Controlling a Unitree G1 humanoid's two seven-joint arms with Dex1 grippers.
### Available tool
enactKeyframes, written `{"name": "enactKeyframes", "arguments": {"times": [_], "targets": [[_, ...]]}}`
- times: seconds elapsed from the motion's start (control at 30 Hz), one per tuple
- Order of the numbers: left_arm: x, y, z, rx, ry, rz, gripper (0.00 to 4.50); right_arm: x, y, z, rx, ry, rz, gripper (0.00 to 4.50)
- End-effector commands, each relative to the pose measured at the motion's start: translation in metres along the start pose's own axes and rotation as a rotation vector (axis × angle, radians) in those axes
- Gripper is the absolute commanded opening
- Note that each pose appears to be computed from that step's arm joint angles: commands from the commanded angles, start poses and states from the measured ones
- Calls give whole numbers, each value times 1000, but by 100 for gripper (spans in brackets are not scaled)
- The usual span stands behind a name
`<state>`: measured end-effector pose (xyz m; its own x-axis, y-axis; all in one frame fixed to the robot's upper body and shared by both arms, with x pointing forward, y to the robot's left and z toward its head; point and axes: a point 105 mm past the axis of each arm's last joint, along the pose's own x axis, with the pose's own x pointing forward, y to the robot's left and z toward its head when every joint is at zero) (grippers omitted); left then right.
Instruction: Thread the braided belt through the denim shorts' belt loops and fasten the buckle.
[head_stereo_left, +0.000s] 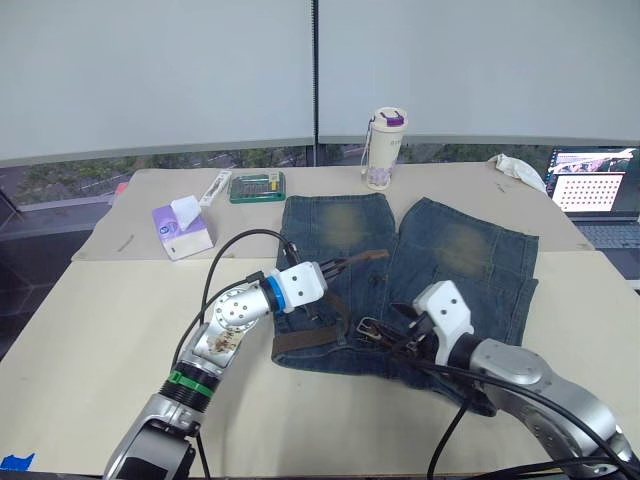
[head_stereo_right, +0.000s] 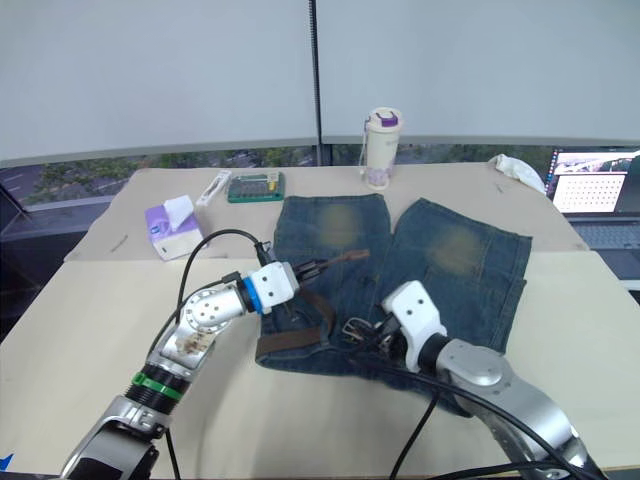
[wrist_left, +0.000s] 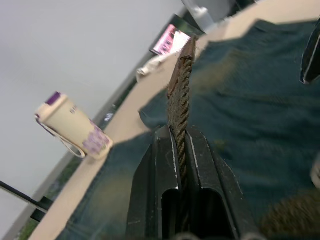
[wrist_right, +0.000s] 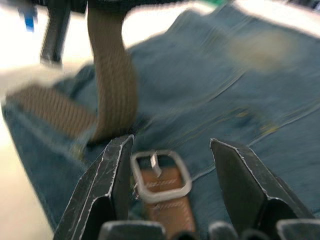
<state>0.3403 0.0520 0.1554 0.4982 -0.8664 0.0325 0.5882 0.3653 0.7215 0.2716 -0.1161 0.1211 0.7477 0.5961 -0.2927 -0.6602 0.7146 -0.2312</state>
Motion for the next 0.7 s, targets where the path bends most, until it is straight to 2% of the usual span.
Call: {"name": "enactKeyframes", "arguments": {"times": [0.03, 0.37, 0.7], "targets": [[-7, 1, 9, 90, -22, -88, 0, 4, 3, -4, -79, 46, 15, 273], [-15, 2, 2, 194, 16, -108, 0, 9, 6, -27, -185, 178, 8, 273], [-17, 1, -3, 155, 28, -84, 0, 10, 4, -33, -256, 226, -13, 273]]}}
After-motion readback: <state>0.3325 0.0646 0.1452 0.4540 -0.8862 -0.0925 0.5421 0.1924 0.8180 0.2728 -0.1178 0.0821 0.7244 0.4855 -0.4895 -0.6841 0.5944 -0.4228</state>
